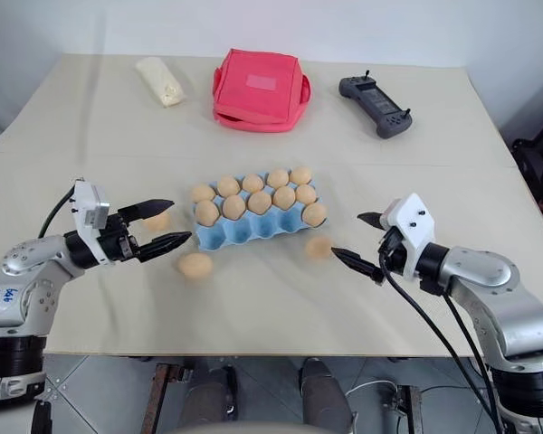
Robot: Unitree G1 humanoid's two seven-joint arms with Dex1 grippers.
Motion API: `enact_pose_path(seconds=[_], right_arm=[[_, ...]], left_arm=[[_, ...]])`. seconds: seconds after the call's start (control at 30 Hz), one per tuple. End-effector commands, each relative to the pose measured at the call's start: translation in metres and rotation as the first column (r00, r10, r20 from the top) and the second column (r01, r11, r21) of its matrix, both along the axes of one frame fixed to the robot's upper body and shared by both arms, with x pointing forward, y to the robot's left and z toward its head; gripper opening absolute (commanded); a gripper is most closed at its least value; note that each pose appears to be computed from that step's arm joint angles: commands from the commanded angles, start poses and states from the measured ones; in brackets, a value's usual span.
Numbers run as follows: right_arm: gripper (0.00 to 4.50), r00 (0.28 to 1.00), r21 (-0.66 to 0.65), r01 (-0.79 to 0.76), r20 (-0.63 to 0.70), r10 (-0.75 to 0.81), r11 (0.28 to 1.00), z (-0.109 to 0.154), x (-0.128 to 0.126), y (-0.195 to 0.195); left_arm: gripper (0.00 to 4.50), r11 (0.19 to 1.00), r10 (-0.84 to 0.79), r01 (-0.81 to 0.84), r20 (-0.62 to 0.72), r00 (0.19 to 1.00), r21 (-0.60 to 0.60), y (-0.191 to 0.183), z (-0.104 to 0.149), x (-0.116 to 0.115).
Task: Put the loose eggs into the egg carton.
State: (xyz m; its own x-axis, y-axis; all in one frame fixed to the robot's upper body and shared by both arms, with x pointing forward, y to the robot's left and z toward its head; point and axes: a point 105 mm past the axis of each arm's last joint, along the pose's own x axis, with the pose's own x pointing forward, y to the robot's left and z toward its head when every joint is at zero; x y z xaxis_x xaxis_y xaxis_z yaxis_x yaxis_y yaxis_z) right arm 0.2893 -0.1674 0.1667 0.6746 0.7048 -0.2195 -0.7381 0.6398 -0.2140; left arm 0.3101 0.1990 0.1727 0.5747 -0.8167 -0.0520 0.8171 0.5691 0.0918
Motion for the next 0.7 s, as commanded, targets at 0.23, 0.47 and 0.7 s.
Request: enact_pose_path(seconds=[0.23, 0.47, 0.7], right_arm=[[4.5, 0.998, 0.007, 0.01, 0.056, -0.01, 1.0, 0.012, -0.001, 0.0], [4.5, 0.999, 0.011, 0.053, 0.009, -0.053, 0.999, 0.011, -0.018, -0.008], [4.5, 0.981, -0.016, 0.17, -0.09, -0.171, 0.985, -0.002, -0.059, -0.036]], left_arm=[[4.47, 1.0, 0.015, -0.015, 0.034, 0.999, 0.021, -0.004, 0.012, 0.009], [4.47, 0.994, -0.095, 0.095, -0.009, 0.995, 0.056, -0.018, -0.002, 0.003], [4.47, 0.979, -0.192, 0.197, -0.081, 0.978, 0.055, -0.018, -0.01, -0.004]])
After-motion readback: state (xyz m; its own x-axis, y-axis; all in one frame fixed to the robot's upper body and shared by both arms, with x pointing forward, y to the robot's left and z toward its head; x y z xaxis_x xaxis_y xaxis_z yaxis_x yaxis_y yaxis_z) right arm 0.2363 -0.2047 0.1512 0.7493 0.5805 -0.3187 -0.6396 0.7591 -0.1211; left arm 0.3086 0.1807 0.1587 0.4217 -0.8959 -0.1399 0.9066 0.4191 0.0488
